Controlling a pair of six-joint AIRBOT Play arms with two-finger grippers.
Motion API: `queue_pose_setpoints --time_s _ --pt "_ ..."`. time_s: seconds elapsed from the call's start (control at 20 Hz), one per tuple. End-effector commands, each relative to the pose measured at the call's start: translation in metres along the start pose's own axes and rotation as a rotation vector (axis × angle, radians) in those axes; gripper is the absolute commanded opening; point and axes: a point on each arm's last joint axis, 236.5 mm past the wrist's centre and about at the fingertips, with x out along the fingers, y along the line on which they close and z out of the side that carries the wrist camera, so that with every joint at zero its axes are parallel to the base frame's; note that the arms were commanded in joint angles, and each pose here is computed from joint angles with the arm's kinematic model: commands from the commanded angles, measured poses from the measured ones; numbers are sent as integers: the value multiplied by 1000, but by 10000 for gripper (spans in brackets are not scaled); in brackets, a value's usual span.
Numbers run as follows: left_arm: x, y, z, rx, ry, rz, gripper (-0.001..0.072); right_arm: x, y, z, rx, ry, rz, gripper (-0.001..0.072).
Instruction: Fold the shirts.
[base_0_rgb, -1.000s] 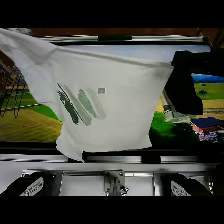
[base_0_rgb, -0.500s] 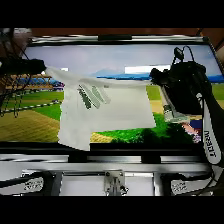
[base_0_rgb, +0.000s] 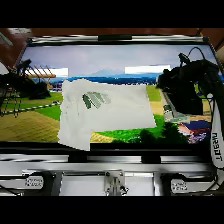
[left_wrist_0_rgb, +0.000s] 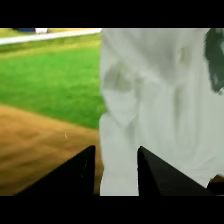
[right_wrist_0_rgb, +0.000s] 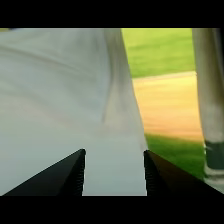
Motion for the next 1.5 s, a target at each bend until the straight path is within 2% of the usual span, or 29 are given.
queue_pose_setpoints --time_s 0.0,0.05,0.1,0.15,0.25,0.3,0.5,0.9,0.95,1.0,1.05,1.3,1.45 --pt "3 33 -74 -118 222 -25 325 -24 -46 -76 -35 285 -68 488" --pt "13 31 -89 -129 241 -74 358 -22 -53 -89 -9 300 -66 488" --pt "24 24 -104 -129 261 -130 520 -17 -56 -99 16 294 -56 488" --pt "37 16 -120 -120 286 -182 564 -10 -57 -108 38 286 -39 488" --pt "64 9 -144 -145 320 -219 558 5 -52 -125 80 291 7 488" --pt "76 8 -150 -163 320 -224 529 10 -48 -133 97 309 29 488" --pt "102 4 -149 -178 257 -224 529 19 -42 -144 110 329 69 488" --pt "124 -20 -130 -74 185 -185 525 20 -42 -138 117 304 71 488" --pt "127 -24 -132 -78 194 -183 432 20 -42 -138 120 304 70 488" --pt "129 -26 -134 -79 207 -183 258 21 -42 -138 125 304 69 488" --pt "130 -29 -136 -72 217 -185 22 22 -42 -140 127 310 68 488" --pt "117 -32 -134 -51 193 -192 28 39 -53 -179 159 408 72 509" --pt "107 -31 -133 -35 175 -197 28 55 -56 -178 216 384 75 509"
